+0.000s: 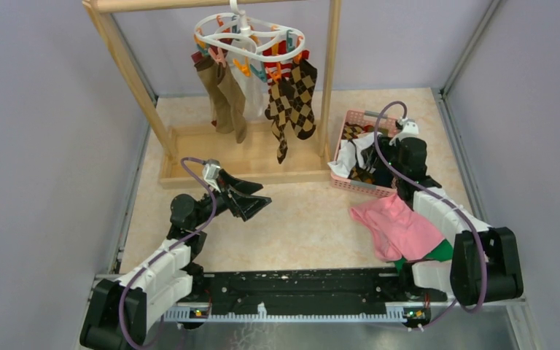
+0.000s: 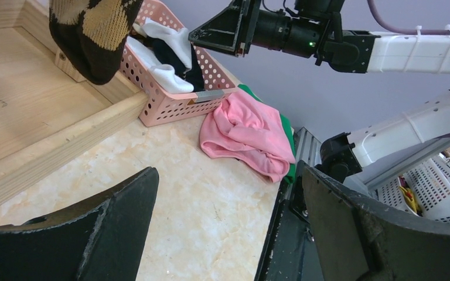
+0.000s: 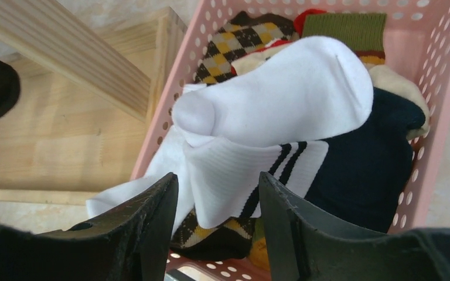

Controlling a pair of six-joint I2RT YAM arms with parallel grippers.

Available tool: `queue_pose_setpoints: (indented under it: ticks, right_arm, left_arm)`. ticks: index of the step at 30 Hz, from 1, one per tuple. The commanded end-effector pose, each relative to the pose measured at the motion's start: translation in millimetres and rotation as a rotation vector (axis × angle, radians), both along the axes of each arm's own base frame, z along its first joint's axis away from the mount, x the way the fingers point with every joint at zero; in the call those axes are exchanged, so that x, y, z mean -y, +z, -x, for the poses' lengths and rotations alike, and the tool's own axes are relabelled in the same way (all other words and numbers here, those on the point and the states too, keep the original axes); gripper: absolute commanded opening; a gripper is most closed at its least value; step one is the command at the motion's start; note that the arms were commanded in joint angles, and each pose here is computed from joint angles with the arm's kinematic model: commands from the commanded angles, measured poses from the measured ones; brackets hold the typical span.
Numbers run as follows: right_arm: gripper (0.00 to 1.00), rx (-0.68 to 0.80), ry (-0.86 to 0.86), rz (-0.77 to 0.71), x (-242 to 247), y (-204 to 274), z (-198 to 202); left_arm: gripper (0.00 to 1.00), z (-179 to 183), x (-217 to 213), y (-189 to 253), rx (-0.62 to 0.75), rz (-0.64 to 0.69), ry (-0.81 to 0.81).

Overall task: Clip the socks to the hanger
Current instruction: Pick up the sock from the bin.

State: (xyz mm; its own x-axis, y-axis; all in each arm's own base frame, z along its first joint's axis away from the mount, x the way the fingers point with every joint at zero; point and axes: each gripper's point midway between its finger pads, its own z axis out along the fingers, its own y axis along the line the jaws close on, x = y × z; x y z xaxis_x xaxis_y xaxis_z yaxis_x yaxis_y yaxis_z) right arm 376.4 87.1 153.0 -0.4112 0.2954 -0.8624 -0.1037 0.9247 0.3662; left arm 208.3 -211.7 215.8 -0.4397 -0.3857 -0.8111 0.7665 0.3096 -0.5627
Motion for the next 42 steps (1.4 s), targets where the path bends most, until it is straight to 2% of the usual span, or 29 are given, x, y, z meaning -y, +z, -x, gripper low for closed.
queue_pose_setpoints:
  ticks: [1,6,12,18,22,25,30,37,42]
  right_arm:
    - [0.5,0.006,0.006,0.002,0,3,-16]
    - [0.22,0.05,0.02,0.002,-2,14,-12]
    - [0.08,0.134,-0.002,0.025,6,43,-2]
    - [0.08,0.169,0.017,0.021,4,56,5]
    - [0.05,0.223,0.047,0.004,-1,73,11]
    - [0.01,0.311,0.158,-0.023,-18,97,26]
    - [0.01,0.439,0.337,-0.015,-41,132,58]
    - [0.01,0.478,0.348,0.01,-40,144,68]
    - [0.01,0.498,0.576,-0.003,-78,153,90]
  left_arm:
    - [0.97,3,2,25,0.092,0.026,-0.023]
    - [0.97,4,2,26,0.095,0.025,-0.023]
    - [0.98,3,3,26,0.091,0.025,-0.027]
    - [0.98,4,3,26,0.089,0.028,-0.033]
    - [0.98,5,3,27,0.091,0.03,-0.039]
    - [0.98,8,5,30,0.096,0.041,-0.061]
    - [0.97,25,14,39,0.123,0.099,-0.153]
    - [0.96,37,23,46,0.138,0.155,-0.246]
    - [0.93,48,31,51,0.2,0.138,-0.311]
